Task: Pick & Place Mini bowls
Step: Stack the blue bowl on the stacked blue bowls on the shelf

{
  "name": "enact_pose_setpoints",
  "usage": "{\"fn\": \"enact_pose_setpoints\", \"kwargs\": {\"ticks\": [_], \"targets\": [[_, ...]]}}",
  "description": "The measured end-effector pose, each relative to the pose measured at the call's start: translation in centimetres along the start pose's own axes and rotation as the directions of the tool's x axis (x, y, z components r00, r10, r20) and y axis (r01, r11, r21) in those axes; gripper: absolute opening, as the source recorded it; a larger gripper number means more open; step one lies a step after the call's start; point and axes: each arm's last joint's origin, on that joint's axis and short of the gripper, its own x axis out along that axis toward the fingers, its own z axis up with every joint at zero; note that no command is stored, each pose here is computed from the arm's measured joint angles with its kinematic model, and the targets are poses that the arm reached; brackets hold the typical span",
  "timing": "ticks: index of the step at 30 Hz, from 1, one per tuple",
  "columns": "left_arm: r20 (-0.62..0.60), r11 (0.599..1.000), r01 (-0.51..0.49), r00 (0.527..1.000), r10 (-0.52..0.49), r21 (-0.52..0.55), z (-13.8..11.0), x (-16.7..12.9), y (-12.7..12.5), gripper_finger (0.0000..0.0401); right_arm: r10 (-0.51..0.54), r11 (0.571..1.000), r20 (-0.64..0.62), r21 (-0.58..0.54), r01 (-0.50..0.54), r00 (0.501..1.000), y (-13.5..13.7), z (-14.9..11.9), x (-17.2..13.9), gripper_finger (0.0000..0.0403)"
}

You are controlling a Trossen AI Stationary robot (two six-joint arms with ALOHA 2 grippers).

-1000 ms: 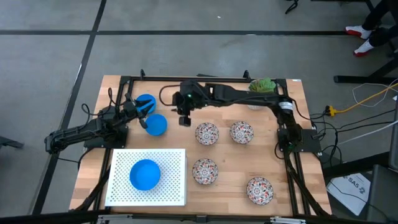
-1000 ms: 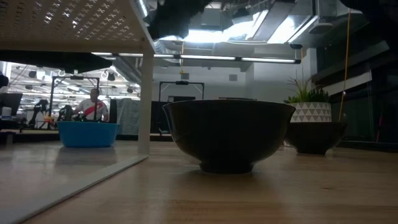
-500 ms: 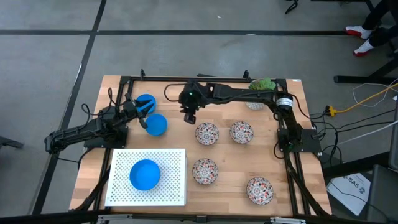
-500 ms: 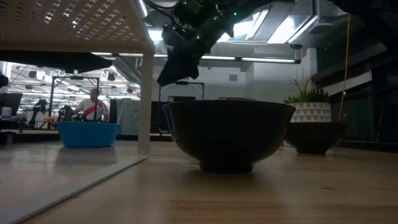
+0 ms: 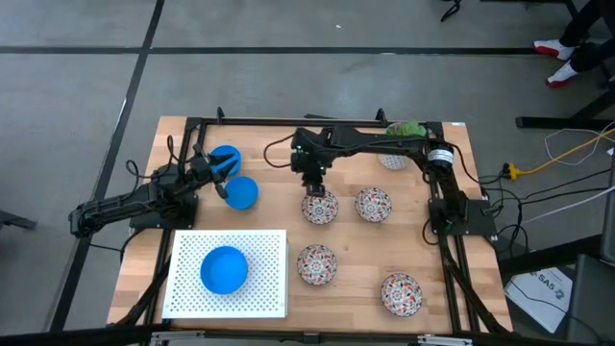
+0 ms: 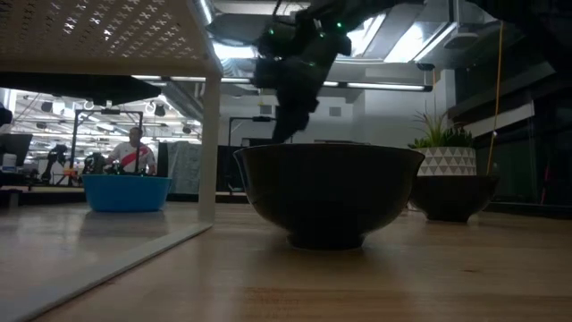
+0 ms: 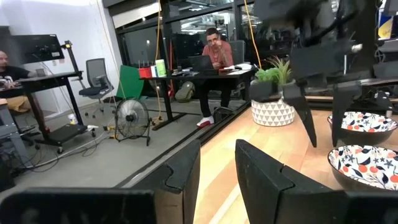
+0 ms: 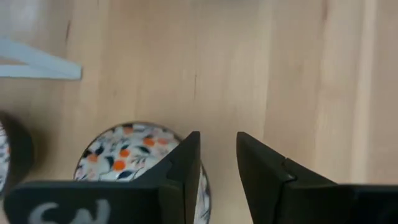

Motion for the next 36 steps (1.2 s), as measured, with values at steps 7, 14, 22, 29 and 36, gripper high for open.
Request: {"fn": "enact_pose_setpoints", "kwargs": {"ticks": [7,14,22,29,36], "targets": [[0.000,1.000,0.000,1.000,0.000,0.000,0.0,0.0,0.0,0.0098,-0.033,0.991,0.017,0.129,0.031,0.999,0.6,-4.3,-0.9,0.0104],[0.000,1.000,0.000,1.000,0.000,0.000,0.0,0.0,0.0,0.0098,-0.258,0.952,0.167,0.214,0.221,0.952,2.4,-8.3,-4.7,0.0104],[0.000,1.000,0.000,1.000,0.000,0.000,0.0,0.0,0.0,0.0098,-0.298,0.929,0.262,0.303,0.215,0.918,4.2,-12.5,-6.9,0.0103],[0.000,1.000,0.000,1.000,0.000,0.000,0.0,0.0,0.0,0.0098,-0.370,0.872,0.329,0.446,0.202,0.869,4.2,-13.7,-6.8,0.0103],[0.000,1.000,0.000,1.000,0.000,0.000,0.0,0.0,0.0,0.0098,-0.442,0.839,0.305,0.472,0.270,0.843,4.0,-13.8,-6.7,0.0103]]}}
